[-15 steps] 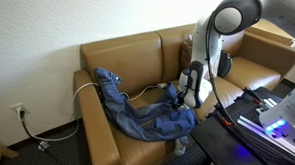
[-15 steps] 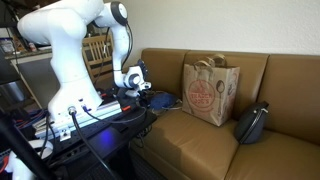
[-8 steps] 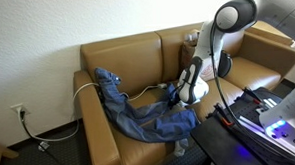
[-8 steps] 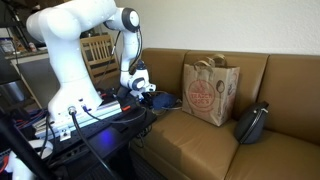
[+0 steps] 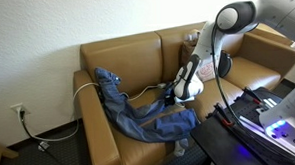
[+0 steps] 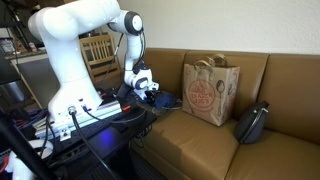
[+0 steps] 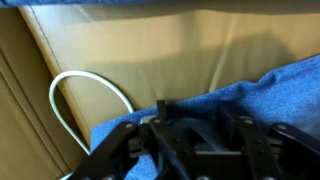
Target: Fold the trouser
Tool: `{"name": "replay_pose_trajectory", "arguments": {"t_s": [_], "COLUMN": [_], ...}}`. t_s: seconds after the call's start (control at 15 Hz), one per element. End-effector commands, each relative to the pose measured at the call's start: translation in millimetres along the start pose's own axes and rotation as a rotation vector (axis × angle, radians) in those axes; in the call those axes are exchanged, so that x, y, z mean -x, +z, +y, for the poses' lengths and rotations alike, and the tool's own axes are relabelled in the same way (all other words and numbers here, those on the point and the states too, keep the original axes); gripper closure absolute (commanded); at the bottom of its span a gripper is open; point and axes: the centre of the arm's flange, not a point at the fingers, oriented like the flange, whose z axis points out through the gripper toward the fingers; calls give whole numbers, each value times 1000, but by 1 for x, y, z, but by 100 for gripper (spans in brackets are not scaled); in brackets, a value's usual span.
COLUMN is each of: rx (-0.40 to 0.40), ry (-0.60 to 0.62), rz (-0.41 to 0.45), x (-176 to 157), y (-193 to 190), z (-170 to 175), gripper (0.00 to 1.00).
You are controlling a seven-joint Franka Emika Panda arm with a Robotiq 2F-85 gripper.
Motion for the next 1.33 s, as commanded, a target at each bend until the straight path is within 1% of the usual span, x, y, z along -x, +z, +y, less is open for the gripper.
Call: {"name": "replay_pose_trajectory", "arguments": {"t_s": [0.0, 0.2, 0.27, 0.33, 0.53, 0.67, 0.87, 1.0, 1.27], "rx": [-16, 5, 3, -7, -24, -42, -84, -131, -189], "ry": [-71, -158, -190, -220, -340, -421, -477, -489, -517], "rz": [19, 51, 64, 77, 164, 250, 367, 442, 566], "x": [-12, -14, -14, -13, -12, -17, -33, -43, -44], "y": [3, -3, -5, -11, -42, -74, -121, -153, -188], "z": [-35, -71, -83, -97, -150, -190, -238, -261, -279], "gripper": [76, 95, 100, 100, 99, 99, 99, 99, 99]}}
